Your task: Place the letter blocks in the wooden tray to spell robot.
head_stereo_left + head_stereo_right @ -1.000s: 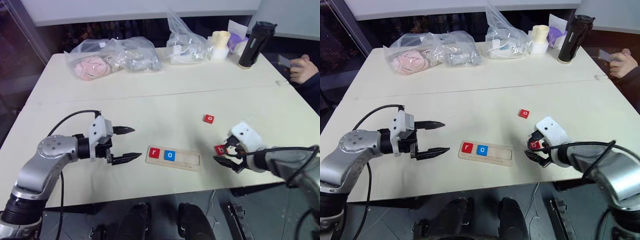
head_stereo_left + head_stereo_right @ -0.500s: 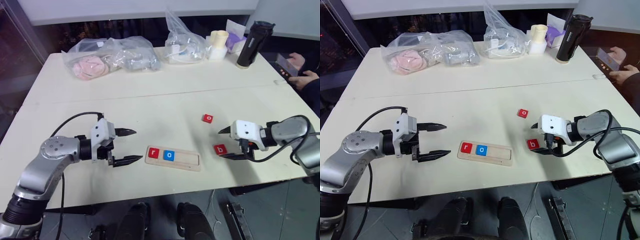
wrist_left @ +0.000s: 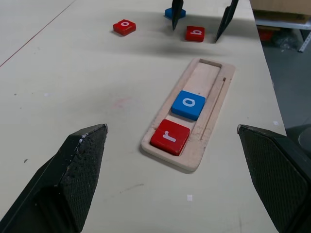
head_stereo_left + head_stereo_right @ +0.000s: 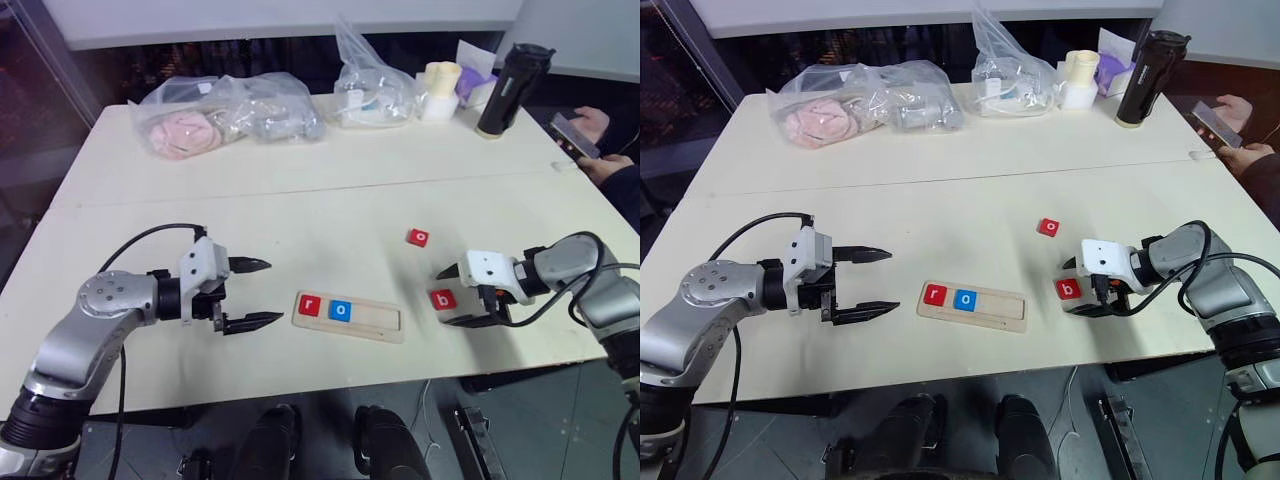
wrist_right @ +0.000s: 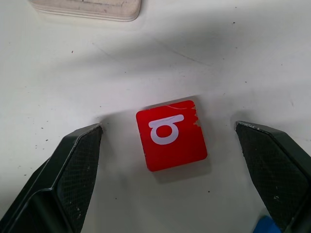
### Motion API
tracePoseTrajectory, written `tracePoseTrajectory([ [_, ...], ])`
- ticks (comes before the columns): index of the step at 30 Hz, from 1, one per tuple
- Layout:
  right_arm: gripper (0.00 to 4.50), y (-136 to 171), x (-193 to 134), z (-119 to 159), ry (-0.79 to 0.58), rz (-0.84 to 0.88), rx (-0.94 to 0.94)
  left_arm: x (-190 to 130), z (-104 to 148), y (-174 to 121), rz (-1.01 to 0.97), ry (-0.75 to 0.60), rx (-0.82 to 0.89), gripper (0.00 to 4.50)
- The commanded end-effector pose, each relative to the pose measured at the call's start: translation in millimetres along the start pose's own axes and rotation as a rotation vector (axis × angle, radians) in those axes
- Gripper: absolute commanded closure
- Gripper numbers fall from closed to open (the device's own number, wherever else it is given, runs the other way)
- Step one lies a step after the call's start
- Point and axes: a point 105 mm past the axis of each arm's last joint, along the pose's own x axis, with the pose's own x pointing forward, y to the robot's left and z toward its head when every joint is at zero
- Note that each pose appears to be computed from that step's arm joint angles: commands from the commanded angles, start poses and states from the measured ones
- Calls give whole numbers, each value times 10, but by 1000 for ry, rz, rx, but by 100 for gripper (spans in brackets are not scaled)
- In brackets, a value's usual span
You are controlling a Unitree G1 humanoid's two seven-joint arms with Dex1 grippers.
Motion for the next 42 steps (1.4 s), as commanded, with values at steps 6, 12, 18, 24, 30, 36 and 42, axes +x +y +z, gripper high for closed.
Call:
tracePoseTrajectory([
  [6,187,-38,24,23,-15,-16,54,-16,89,23,16,-9,51,0],
  [12,336,-83,-18,267,-104,-33,92,-7,85,45,29,-10,54,0],
  [18,336,-91,16,803,-224,-82,108,3,83,31,33,-15,52,0],
  [24,336,102,230,1014,-218,-84,202,10,79,21,41,-17,49,0],
  [30,336,278,415,1103,-202,-55,248,21,81,25,46,-20,51,0],
  [36,336,335,555,1165,-183,-37,249,36,84,24,45,-24,52,0],
  [42,336,312,640,1177,-169,-36,254,36,85,27,51,-24,51,0],
])
